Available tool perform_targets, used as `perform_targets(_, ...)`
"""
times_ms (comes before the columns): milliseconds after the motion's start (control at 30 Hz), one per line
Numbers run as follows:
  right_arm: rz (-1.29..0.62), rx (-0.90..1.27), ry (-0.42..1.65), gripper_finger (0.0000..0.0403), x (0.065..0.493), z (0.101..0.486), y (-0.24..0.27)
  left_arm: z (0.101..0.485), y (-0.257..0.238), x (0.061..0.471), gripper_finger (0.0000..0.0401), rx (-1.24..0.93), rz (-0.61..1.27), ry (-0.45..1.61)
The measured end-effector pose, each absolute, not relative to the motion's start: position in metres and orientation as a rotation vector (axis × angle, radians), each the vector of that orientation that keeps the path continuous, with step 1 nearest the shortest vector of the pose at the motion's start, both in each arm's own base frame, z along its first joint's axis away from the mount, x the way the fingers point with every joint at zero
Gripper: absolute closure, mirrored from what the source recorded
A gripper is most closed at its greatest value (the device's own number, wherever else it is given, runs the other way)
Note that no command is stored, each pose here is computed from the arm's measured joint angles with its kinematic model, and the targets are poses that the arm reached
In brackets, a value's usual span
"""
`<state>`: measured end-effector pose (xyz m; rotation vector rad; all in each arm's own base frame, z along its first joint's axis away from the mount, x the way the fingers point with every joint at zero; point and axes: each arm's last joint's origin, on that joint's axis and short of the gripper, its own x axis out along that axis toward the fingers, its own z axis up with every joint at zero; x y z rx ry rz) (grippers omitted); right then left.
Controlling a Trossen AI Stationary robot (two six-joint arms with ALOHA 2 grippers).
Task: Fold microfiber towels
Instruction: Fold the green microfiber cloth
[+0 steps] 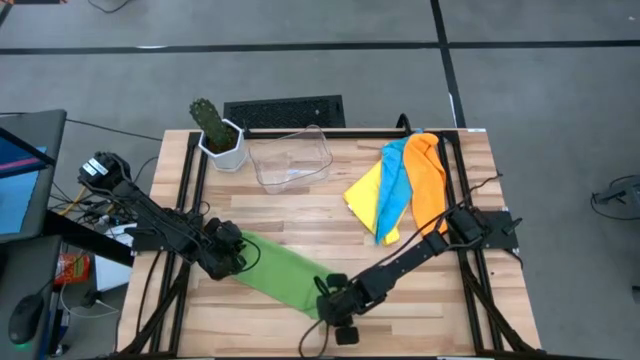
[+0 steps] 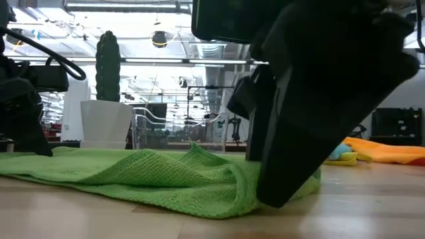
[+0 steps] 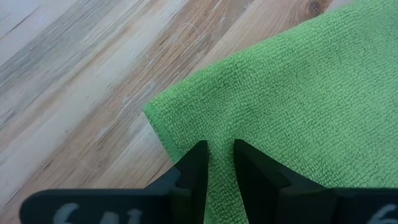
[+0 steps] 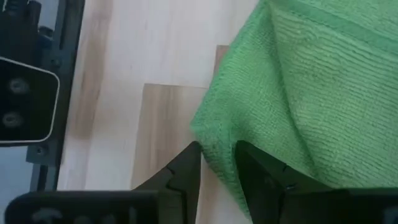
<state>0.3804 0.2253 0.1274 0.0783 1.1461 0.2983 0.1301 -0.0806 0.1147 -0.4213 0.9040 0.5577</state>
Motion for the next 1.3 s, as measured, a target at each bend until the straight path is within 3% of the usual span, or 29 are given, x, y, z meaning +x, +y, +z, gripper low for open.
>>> perform_targets(300, 0.33, 0.089, 1.149, 0.0303, 0.374, 0.14, 0.229, 0.115, -0.081, 0.13, 0.0331, -0.413, 0.554, 0.907)
perform_targets(833, 0.414, 0.049, 1.156, 0.0304, 0.351, 0.146, 0.261, 0.115, -0.081, 0.13, 0.0331, -0.412, 0.555, 0.903)
perform_targets(1167, 0.352, 0.115, 1.165, 0.0304, 0.356, 0.146, 0.254, 0.115, -0.08, 0.13, 0.0331, -0.409, 0.559, 0.897)
perform_targets(1300, 0.336, 0.153, 1.118, 0.0304, 0.359, 0.165, 0.246, 0.115, -0.08, 0.13, 0.0331, -0.409, 0.559, 0.897)
